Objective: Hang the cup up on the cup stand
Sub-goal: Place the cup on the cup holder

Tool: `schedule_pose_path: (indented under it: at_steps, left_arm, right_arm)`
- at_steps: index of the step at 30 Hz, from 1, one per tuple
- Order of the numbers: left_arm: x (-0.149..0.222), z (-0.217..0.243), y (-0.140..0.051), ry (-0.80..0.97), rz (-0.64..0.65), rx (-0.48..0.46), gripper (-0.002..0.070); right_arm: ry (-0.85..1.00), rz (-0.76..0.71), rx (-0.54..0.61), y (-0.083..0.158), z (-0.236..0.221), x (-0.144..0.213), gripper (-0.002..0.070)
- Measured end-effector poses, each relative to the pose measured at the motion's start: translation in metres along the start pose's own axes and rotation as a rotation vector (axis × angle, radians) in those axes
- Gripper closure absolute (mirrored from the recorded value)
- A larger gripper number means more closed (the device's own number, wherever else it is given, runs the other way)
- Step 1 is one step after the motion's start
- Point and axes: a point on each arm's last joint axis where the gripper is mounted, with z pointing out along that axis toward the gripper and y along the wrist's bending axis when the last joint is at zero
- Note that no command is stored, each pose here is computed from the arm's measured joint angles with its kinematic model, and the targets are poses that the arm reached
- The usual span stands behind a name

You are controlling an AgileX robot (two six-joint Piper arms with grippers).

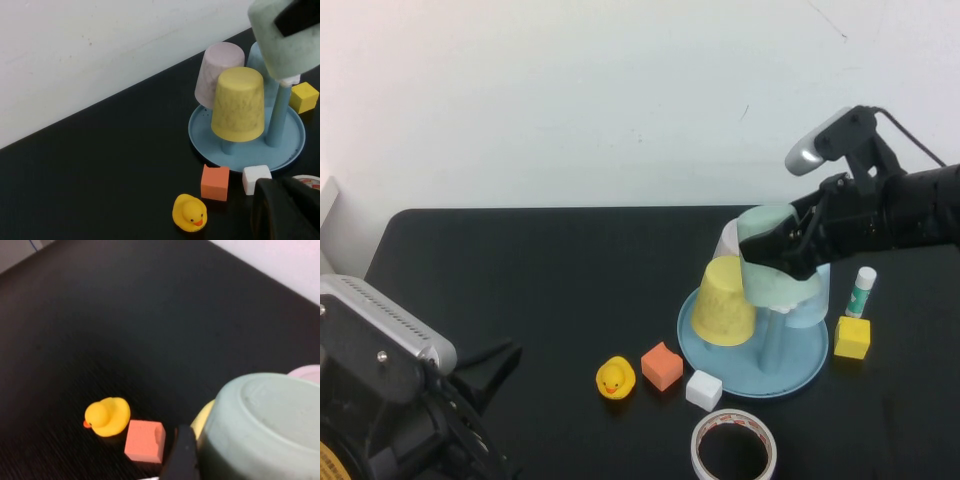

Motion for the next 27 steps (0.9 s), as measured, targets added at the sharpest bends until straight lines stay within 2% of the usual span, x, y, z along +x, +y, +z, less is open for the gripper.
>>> schedule_pose_path:
  at_steps: [24, 27]
  left_arm:
    - [0.0, 0.0, 0.0, 0.001, 0.023, 0.001, 0.0676]
    - [0.0, 0.0, 0.0, 0.001, 0.025, 0.001, 0.0676]
  right_arm:
    - [0.069, 0.008, -0.004, -0.008, 0.018, 0.018, 0.0083]
    - [0.069, 0.008, -0.01, -0.007, 0.018, 0.018, 0.0027]
